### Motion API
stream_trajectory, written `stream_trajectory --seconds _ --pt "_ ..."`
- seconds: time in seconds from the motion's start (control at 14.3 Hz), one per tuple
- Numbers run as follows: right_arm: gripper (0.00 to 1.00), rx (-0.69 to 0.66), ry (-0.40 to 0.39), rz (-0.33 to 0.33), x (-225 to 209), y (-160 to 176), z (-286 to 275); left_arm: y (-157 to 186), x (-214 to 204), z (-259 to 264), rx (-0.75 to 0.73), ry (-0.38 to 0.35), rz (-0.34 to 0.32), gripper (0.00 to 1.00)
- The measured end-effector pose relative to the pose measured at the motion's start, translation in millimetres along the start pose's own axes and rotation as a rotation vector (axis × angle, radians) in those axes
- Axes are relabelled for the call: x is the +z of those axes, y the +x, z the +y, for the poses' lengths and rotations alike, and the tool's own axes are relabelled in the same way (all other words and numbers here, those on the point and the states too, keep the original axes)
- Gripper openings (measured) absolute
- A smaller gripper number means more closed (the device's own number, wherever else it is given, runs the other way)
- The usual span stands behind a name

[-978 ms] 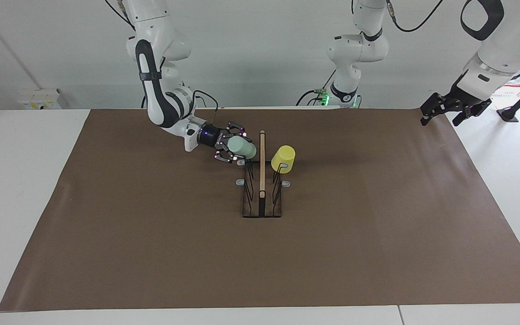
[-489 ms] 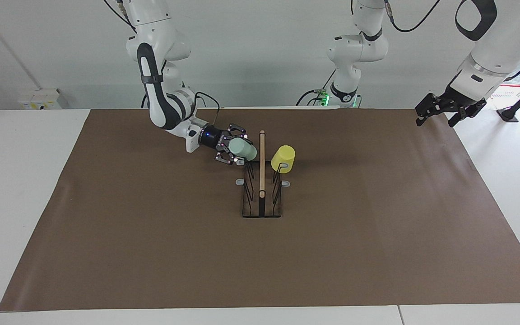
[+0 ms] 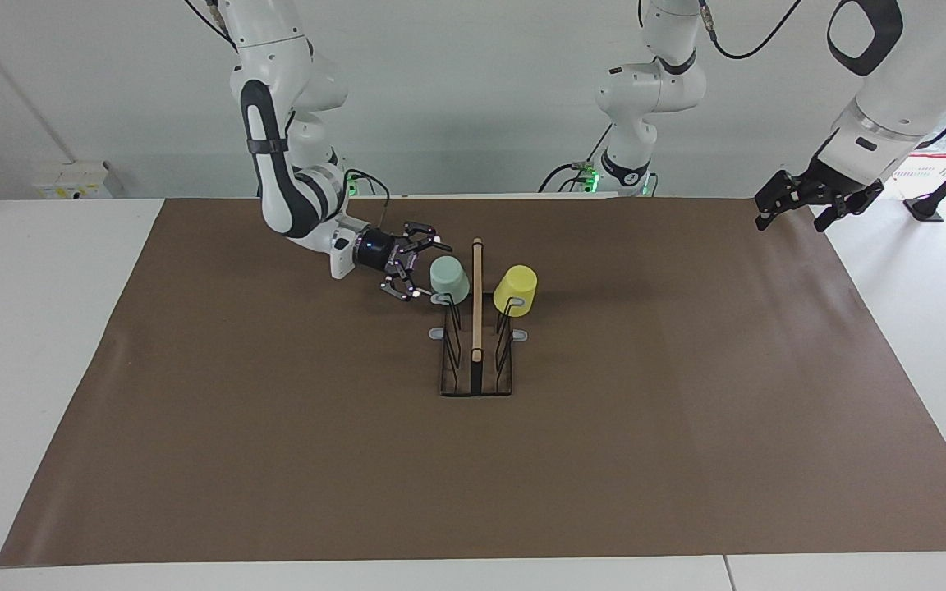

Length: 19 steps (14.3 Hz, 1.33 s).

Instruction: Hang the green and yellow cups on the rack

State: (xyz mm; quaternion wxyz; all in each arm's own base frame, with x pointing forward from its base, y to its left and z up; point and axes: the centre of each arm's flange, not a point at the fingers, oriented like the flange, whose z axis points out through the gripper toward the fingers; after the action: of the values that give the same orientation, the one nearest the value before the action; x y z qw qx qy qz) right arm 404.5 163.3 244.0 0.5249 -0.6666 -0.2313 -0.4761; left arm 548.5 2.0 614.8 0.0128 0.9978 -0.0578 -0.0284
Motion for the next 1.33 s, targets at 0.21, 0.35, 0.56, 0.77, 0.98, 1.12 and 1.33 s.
stream_trajectory --seconds 0.21,0.35,0.56,0.77,0.98,1.12,1.33 --pt "1.00 0.004 0.051 -0.029 -53.2 21.9 27.5 0.2 0.0 1.9 0.003 0.000 0.000 1.00" --pt "1.00 -0.008 0.079 -0.086 -95.6 43.6 46.7 0.3 0.0 2.1 0.002 0.000 0.000 1.00" --pt "1.00 -0.034 0.107 -0.214 -148.1 86.6 72.6 0.3 0.1 3.5 0.002 0.000 -0.001 1.00" --pt "1.00 -0.047 0.118 -0.445 -178.6 155.3 91.7 0.2 0.1 2.5 -0.001 0.000 -0.001 1.00" --pt "1.00 -0.050 0.053 -0.741 -186.3 231.3 94.6 -0.1 0.1 0.1 -0.006 0.000 -0.001 1.00" --pt "1.00 -0.014 -0.048 -0.926 -180.4 275.6 90.0 -0.1 0.1 -0.2 -0.007 0.000 -0.001 1.00" --pt "1.00 0.060 -0.206 -1.094 -168.6 310.6 82.8 -0.1 0.1 -0.3 -0.007 0.000 -0.001 1.00"
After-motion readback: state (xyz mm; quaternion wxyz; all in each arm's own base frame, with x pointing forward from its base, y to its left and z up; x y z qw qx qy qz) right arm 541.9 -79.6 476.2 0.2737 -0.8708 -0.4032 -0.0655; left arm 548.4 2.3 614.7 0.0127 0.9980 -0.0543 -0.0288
